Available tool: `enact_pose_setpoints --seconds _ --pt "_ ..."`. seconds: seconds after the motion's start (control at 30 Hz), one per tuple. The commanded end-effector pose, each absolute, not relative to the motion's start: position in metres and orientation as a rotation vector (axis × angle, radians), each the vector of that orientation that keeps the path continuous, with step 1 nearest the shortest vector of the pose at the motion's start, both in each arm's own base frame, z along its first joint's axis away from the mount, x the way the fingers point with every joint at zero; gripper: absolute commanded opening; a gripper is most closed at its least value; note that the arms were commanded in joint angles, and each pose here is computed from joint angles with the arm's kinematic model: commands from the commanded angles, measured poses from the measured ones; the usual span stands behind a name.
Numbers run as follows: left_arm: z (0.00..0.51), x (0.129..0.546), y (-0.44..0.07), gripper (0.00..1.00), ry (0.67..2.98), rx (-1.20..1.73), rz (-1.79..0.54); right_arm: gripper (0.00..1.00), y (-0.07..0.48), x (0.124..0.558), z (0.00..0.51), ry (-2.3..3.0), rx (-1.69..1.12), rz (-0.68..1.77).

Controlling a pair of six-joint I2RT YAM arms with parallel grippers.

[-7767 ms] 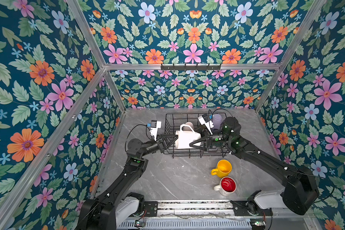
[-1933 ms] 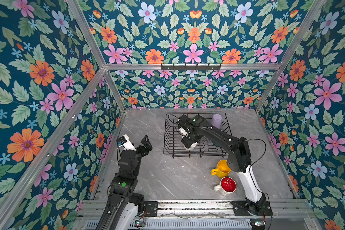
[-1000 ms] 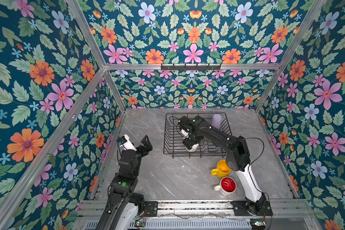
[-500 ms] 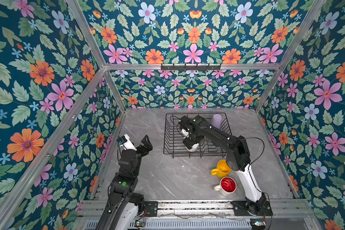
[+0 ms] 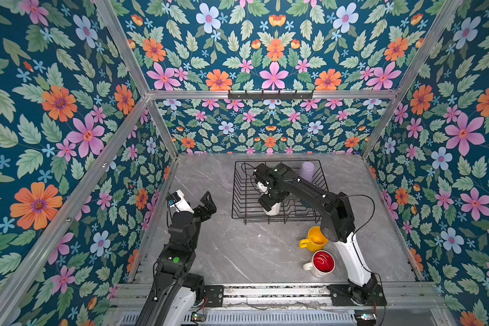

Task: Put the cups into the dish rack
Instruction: 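Open the right gripper and lift off the white mug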

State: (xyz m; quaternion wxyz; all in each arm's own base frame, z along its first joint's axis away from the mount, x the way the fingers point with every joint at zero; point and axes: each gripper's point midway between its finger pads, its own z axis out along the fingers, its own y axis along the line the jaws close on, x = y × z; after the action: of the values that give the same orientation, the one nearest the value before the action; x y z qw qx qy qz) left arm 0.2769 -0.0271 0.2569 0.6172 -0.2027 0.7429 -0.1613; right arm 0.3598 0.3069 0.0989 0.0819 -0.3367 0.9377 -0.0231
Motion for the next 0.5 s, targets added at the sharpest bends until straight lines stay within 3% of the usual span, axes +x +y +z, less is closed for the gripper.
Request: enact_pose_setpoints --seconds 0.0,0.27,0.47 --pt "0.266 0.277 -0.027 1.00 1.679 -0.460 -0.379 0.87 0.310 0.362 0.114 2.769 -0.975 -0.013" --pt "0.266 0.278 -0.027 1.00 1.675 -0.459 -0.377 0.87 0.312 0.371 0.166 2.628 -0.829 0.147" --pt "0.274 0.281 -0.029 1.00 1.653 -0.449 -0.389 0.85 0.279 0.359 0.200 2.569 -0.652 0.204"
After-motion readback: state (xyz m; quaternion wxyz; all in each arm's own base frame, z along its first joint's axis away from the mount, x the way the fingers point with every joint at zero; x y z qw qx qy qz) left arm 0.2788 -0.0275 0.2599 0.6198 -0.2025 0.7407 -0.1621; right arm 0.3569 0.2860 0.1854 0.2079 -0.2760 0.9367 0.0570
